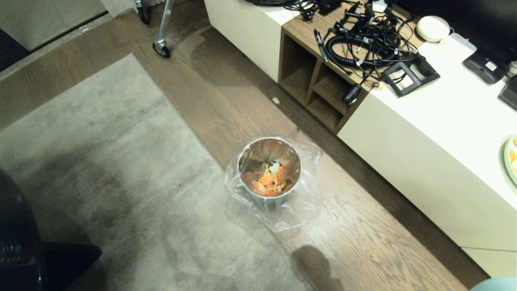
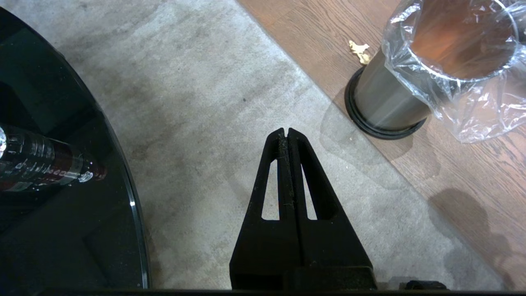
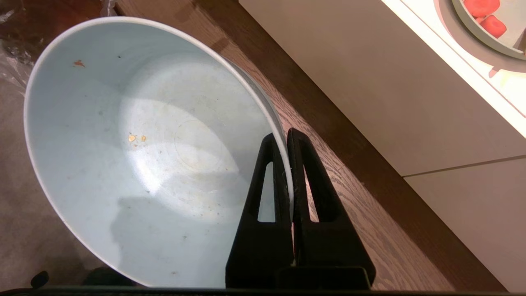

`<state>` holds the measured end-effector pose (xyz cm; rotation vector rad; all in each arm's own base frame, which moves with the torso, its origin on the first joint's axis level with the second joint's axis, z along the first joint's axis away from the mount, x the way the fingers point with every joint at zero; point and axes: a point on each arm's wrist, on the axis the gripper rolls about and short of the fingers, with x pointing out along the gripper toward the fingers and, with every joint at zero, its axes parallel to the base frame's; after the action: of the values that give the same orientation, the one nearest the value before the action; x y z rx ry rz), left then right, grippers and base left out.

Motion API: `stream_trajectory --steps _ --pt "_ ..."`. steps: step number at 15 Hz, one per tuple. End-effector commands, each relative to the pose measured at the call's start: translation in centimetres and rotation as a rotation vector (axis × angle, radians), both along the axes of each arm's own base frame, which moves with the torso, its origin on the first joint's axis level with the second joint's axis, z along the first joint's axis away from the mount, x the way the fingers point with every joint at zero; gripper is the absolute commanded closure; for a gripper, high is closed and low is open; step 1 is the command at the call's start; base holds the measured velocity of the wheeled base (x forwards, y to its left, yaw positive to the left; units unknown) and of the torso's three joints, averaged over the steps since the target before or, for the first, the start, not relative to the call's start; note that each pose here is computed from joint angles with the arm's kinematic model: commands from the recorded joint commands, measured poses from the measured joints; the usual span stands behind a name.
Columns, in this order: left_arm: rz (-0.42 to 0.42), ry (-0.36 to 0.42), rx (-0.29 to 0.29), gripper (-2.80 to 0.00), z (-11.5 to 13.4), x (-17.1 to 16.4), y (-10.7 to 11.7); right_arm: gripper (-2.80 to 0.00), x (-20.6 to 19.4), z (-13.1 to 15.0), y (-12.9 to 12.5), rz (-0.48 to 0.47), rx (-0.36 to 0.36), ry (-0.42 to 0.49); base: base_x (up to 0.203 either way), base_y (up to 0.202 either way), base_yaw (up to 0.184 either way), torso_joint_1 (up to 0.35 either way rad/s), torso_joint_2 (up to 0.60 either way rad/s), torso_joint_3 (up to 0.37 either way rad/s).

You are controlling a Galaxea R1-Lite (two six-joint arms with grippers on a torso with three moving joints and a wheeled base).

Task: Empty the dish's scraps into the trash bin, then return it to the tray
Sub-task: Put the bowl back to the table

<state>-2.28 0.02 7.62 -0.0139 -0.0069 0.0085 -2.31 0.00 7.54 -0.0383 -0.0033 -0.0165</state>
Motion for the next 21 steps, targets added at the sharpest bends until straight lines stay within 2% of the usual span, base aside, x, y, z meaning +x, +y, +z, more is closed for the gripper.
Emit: stream_trajectory --steps 1,11,21 --pt "0.000 -0.001 0.000 0.00 0.00 0.00 0.00 0.00 0.03 0.01 0.00 0.000 0.000 0.004 0.000 0.000 0.000 0.000 0.00 0.000" --pt "0.001 -0.001 0.000 0.00 0.00 0.00 0.00 0.00 0.03 0.01 0.00 0.000 0.000 0.003 0.000 0.000 0.000 0.000 0.00 0.000" --pt "0.001 -0.001 -0.003 0.00 0.00 0.00 0.00 0.00 0.03 0.01 0.00 0.000 0.001 0.004 0.000 0.000 0.000 0.001 0.00 0.179"
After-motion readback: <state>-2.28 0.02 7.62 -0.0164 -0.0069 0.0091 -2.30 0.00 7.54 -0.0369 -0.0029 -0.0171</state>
